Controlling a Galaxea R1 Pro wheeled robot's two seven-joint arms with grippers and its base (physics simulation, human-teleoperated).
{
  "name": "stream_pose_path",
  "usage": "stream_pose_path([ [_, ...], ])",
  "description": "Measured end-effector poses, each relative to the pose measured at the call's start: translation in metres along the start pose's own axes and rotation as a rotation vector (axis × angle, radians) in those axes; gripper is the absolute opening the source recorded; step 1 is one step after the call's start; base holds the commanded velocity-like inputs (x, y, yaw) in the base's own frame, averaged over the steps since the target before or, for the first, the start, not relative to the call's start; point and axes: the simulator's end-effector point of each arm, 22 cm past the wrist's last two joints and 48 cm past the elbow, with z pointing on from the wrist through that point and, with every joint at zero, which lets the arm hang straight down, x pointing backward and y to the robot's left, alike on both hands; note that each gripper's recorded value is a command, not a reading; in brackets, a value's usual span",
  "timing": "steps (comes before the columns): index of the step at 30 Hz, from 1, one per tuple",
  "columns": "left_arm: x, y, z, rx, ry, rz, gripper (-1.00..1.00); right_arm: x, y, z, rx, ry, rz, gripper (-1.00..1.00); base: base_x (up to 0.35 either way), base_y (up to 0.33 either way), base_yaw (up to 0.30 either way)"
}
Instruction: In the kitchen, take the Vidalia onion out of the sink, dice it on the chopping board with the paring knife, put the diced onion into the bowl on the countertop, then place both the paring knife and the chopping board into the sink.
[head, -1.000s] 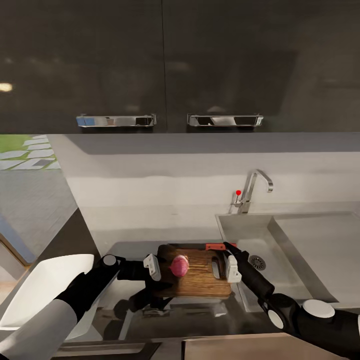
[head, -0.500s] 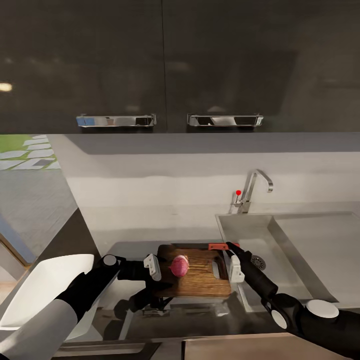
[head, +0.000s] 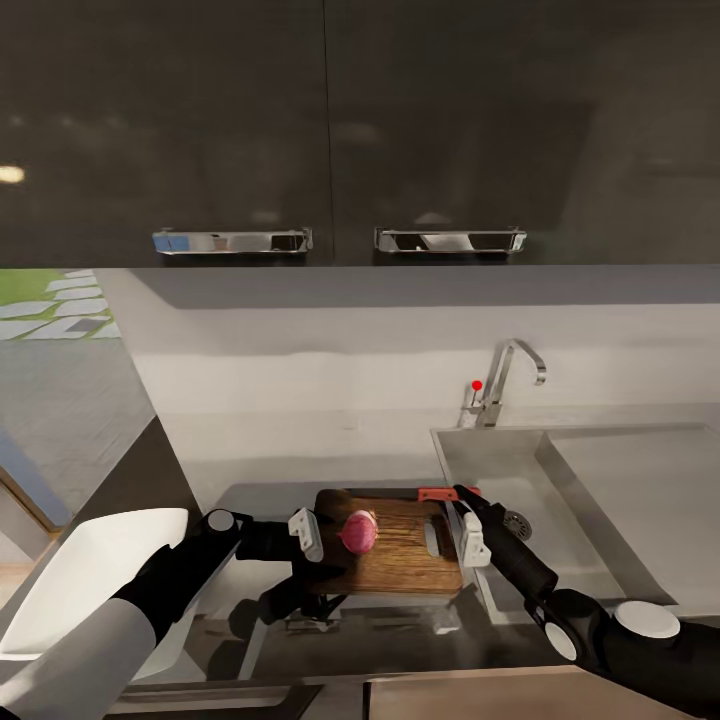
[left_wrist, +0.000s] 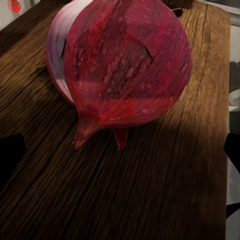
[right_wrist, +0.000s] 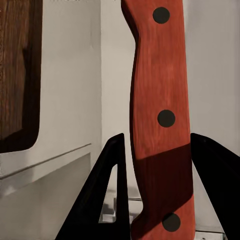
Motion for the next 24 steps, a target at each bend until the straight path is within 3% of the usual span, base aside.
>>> stream_pose_path([
  [24,-0.0001,0.0003,-0.0001,-0.001,-0.001,-0.001,1.00,-0.0012,0.0010,-0.0001,-0.002,-0.002,-0.003,-1.00,0.000,0.000,0.000],
])
